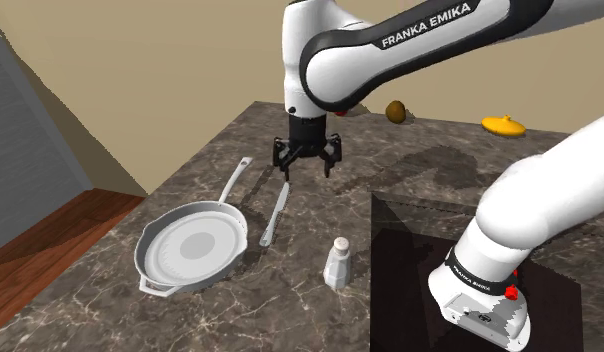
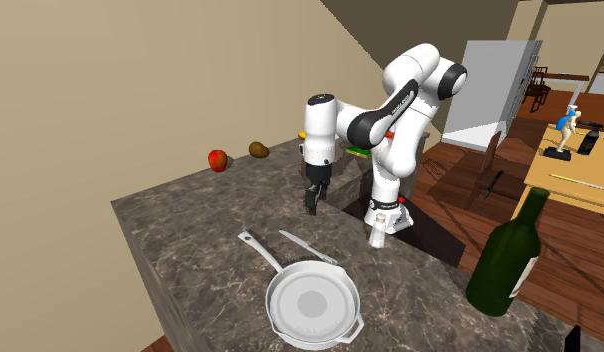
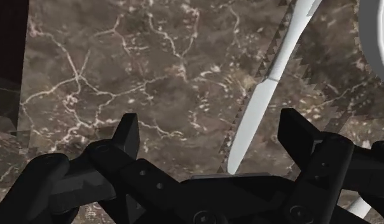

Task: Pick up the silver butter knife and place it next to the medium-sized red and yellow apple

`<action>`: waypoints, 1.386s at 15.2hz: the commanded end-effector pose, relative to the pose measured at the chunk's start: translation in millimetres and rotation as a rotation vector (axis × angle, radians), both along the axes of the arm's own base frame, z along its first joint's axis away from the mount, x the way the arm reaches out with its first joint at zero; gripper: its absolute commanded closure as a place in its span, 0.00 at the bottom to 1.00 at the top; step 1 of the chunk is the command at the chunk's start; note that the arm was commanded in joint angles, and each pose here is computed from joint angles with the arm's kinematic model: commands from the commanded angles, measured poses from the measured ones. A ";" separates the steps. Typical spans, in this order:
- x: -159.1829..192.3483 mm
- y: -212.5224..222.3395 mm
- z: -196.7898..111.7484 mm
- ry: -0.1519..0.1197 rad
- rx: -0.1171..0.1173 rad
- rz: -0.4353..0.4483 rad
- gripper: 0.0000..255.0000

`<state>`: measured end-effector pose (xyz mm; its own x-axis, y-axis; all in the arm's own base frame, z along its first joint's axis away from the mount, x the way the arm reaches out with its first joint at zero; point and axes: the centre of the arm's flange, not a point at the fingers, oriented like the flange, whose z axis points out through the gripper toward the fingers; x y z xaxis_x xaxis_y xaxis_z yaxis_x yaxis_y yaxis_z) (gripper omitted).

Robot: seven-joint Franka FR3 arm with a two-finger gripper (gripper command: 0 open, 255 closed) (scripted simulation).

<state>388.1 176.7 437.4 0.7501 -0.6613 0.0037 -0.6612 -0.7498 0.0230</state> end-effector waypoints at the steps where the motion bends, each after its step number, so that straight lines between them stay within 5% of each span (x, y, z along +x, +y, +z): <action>1: 15.1 12.6 -14.5 0.000 0.004 -0.090 0.00; 6: 58.9 38.4 -56.7 0.004 0.009 -0.297 0.00; 14: 58.7 38.5 -97.3 0.004 0.009 -0.300 0.00; 21: 58.7 38.5 -97.3 0.004 0.009 -0.300 0.00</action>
<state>446.9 215.2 340.2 0.5212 -0.8534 -0.0060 -0.8532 -0.5212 0.0199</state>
